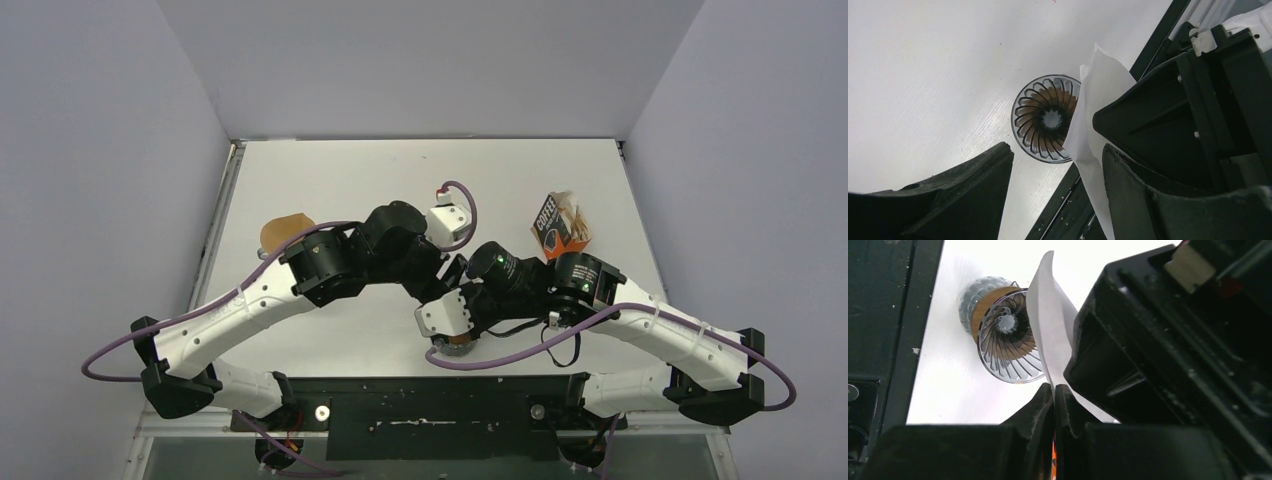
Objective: Place the coffee filter in the dripper
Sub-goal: Place the coffee filter in the coffee dripper.
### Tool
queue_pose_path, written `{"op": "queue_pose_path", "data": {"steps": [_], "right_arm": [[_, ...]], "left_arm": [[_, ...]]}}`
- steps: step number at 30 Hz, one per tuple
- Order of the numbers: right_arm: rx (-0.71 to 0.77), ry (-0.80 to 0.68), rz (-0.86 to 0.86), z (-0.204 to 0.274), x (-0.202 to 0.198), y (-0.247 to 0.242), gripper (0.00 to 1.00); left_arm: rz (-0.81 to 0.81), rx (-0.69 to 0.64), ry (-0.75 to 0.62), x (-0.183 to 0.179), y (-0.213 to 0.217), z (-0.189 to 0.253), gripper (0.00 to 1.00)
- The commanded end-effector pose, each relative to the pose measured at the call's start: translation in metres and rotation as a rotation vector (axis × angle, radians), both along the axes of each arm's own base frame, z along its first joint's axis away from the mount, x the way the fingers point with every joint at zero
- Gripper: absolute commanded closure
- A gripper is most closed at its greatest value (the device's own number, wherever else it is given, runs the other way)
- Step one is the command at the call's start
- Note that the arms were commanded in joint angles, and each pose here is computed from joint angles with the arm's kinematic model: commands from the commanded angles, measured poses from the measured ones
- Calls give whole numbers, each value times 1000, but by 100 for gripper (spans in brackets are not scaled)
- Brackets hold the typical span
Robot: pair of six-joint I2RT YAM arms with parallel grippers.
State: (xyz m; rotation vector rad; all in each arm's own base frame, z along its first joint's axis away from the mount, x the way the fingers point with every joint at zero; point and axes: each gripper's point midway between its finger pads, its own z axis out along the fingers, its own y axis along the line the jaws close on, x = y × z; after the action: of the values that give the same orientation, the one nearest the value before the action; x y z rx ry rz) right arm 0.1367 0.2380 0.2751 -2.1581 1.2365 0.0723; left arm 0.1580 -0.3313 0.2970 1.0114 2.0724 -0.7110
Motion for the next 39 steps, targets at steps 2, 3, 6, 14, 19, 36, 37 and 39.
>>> {"op": "queue_pose_path", "data": {"steps": [2,3,6,14,19,36,37,39], "right_arm": [[54,-45,-15,14,4,3,100],[55,-45,-15,14,4,2,100],[52,-47,-17,13,5,2,100],[45,-58,-12,9,6,2,100],[48,-63,-11,10,7,3,100],[58,-61,-13,12,6,6,100],[59,-62,-13,12,6,6,100],[59,-62,-12,12,6,7,100]], "left_arm": [[26,9,-18,6,1,0,37],[29,10,-23,6,1,1,37],[34,3,-32,7,3,6,37],[34,-39,-54,2,12,26,37],[5,-62,-41,-5,12,30,35],[-11,-79,-34,-7,7,27,34],[-12,-72,-34,-6,6,25,34],[-12,-57,-36,-4,4,21,34]]}}
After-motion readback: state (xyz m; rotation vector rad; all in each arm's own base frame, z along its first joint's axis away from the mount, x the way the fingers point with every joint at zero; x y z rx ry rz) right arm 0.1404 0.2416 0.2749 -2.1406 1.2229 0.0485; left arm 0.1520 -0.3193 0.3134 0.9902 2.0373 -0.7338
